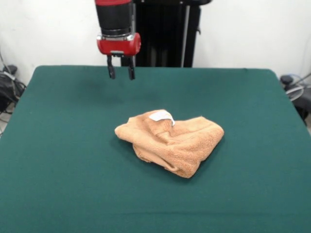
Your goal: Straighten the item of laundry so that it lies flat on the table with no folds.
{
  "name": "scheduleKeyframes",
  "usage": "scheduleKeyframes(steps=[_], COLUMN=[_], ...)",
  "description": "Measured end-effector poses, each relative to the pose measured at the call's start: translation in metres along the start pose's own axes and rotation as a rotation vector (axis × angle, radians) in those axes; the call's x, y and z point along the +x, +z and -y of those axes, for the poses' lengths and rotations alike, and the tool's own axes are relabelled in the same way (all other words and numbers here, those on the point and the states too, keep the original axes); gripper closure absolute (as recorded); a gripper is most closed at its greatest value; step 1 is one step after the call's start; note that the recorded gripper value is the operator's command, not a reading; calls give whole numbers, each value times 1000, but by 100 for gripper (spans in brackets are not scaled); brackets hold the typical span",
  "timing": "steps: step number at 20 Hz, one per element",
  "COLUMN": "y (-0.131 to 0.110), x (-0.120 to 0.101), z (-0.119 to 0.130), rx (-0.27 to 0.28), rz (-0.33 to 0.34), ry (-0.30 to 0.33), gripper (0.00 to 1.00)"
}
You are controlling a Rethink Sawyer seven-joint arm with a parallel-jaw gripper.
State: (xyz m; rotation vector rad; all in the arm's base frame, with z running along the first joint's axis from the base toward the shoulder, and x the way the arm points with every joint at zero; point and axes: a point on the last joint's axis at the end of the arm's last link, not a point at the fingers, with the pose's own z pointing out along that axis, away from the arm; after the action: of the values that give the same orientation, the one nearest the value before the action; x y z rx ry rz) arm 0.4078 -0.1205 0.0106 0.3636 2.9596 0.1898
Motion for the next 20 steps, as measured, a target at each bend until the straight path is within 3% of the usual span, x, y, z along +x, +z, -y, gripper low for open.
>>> scheduleKeyframes(steps=[20], y=[1], x=[-14], z=[-19], rx=[-36], rz=[66], ry=[-55], gripper=[0])
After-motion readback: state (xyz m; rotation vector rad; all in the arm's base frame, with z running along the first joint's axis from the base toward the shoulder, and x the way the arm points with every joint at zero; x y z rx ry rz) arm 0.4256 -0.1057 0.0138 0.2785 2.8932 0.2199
